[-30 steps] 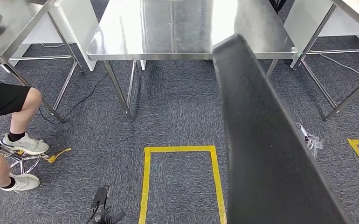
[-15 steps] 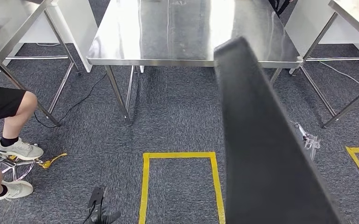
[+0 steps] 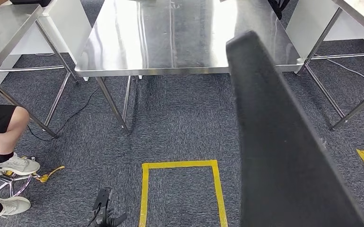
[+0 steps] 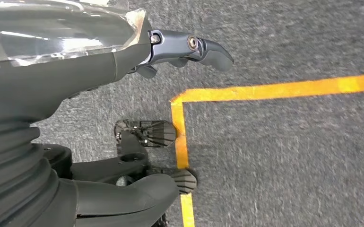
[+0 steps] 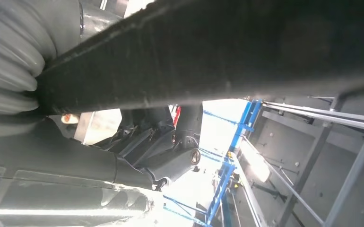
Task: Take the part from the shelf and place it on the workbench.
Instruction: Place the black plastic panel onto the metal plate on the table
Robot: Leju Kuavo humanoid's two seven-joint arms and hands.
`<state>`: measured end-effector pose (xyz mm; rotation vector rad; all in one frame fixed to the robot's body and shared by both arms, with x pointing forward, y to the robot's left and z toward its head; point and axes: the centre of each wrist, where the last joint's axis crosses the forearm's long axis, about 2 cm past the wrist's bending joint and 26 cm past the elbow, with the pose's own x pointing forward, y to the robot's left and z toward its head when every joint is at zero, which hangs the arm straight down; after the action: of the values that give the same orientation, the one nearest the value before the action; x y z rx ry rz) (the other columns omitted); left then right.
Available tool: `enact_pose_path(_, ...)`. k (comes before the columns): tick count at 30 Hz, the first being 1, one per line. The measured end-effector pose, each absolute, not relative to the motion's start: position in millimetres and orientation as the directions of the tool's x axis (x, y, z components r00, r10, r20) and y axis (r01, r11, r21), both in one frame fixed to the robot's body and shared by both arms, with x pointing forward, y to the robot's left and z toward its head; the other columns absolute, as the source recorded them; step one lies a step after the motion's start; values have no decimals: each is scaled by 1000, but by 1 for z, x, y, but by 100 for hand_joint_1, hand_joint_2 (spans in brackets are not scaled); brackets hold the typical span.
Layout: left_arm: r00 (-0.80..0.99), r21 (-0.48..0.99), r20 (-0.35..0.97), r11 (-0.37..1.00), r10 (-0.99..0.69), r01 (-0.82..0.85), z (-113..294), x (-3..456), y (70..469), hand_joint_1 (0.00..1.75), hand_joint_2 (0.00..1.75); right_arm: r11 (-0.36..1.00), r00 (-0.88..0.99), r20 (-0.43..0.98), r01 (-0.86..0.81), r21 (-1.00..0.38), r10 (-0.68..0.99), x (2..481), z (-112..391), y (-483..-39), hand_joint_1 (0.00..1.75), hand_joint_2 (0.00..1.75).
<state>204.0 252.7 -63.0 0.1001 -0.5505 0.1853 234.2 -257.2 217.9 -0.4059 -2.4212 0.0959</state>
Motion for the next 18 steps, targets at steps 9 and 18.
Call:
enact_pose_path(9, 843, 53, 517, 978, 147, -203, -64, 203, 258, 0, 175, 949, -723, 616, 263, -175, 314, 234, 216, -257, 175, 175)
enact_pose_path(18, 840, 45, 518, 976, 159, -213, -63, 205, 258, 0, 175, 952, -725, 618, 253, -175, 306, 238, 216, -258, 175, 175)
